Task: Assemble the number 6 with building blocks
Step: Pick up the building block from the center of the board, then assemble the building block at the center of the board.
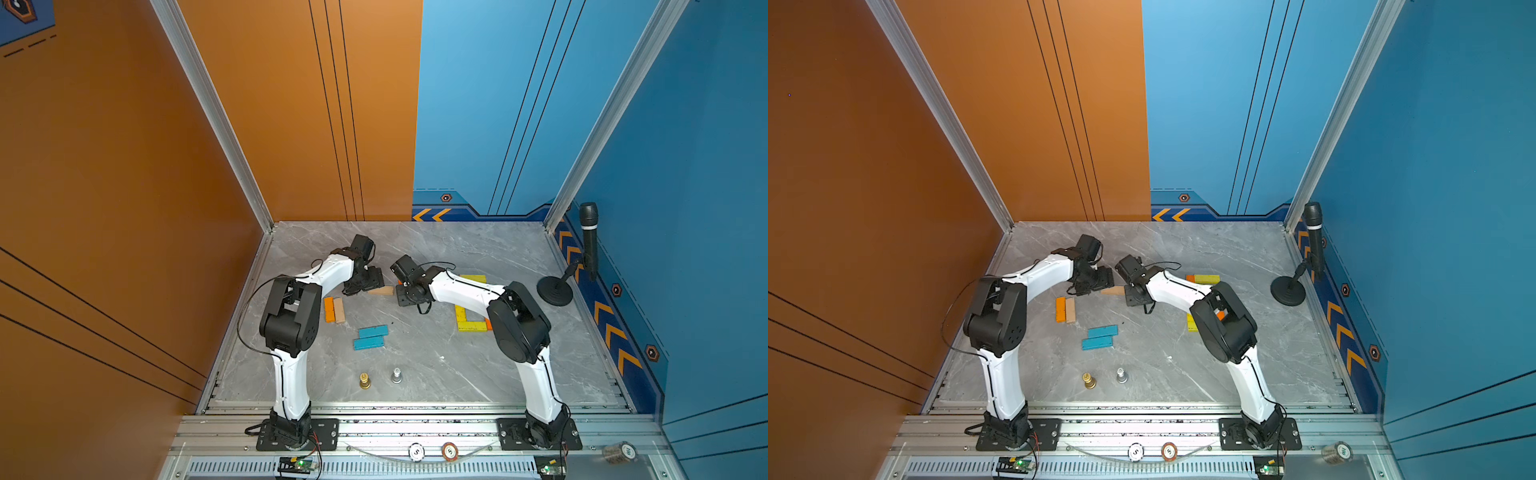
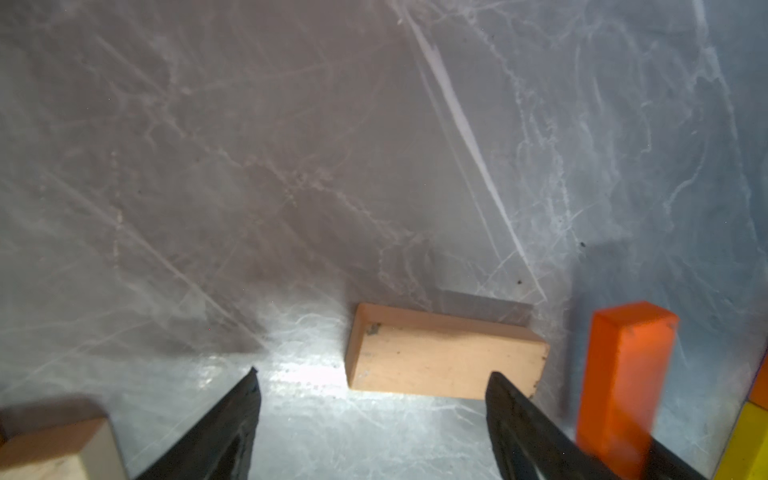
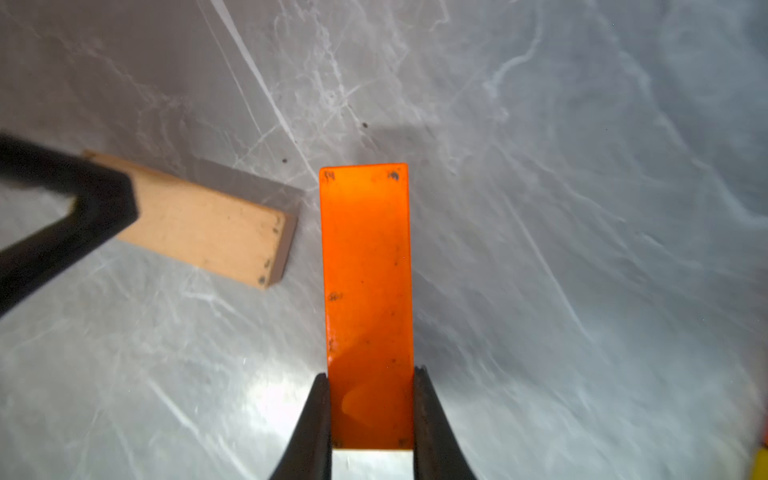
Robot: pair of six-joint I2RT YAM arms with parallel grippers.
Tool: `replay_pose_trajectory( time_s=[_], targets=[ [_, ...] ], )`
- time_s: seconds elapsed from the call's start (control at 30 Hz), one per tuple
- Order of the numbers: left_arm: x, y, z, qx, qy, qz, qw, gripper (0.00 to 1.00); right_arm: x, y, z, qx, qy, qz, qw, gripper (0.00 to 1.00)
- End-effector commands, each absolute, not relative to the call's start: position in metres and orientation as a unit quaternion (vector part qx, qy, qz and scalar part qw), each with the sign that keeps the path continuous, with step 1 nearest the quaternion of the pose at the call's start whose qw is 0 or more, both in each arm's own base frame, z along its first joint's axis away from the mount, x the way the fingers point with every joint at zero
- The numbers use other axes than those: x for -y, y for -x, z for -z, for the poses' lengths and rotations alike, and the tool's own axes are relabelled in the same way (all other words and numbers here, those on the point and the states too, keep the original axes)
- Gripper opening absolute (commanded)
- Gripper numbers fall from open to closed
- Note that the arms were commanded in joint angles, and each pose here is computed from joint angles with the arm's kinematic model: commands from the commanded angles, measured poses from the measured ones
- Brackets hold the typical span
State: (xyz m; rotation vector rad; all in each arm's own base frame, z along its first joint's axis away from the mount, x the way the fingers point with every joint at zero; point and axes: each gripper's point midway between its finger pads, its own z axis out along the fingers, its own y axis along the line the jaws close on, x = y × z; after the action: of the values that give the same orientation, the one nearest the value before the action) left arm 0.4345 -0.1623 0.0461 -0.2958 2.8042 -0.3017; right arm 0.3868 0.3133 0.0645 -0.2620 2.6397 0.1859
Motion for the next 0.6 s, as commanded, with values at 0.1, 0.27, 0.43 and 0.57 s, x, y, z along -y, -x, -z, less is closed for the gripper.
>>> replay_pose_trajectory(
  time_s=[0.1,0.27,0.43,0.57],
  targets=[
    [0.174,-0.432,-0.032,-0.984,0.082,0.087,0.136,0.85,-0.283,-0.376,-0.132,-0.947,0.055,-0.108,0.297,0.14],
    [0.184,-0.429,-0.025,-0.986,0.072,0.082,0.128,0.83,-0.259,-0.353,-0.164,-0.937,0.047,-0.121,0.325,0.15],
    [0.199,-0.425,-0.018,-0.986,0.08,0.084,0.121,0.82,-0.224,-0.34,-0.182,-0.931,0.018,-0.125,0.342,0.15],
    [0.214,-0.427,-0.013,-0.984,0.096,0.099,0.113,0.82,-0.209,-0.328,-0.186,-0.932,0.016,-0.115,0.343,0.15]
  ],
)
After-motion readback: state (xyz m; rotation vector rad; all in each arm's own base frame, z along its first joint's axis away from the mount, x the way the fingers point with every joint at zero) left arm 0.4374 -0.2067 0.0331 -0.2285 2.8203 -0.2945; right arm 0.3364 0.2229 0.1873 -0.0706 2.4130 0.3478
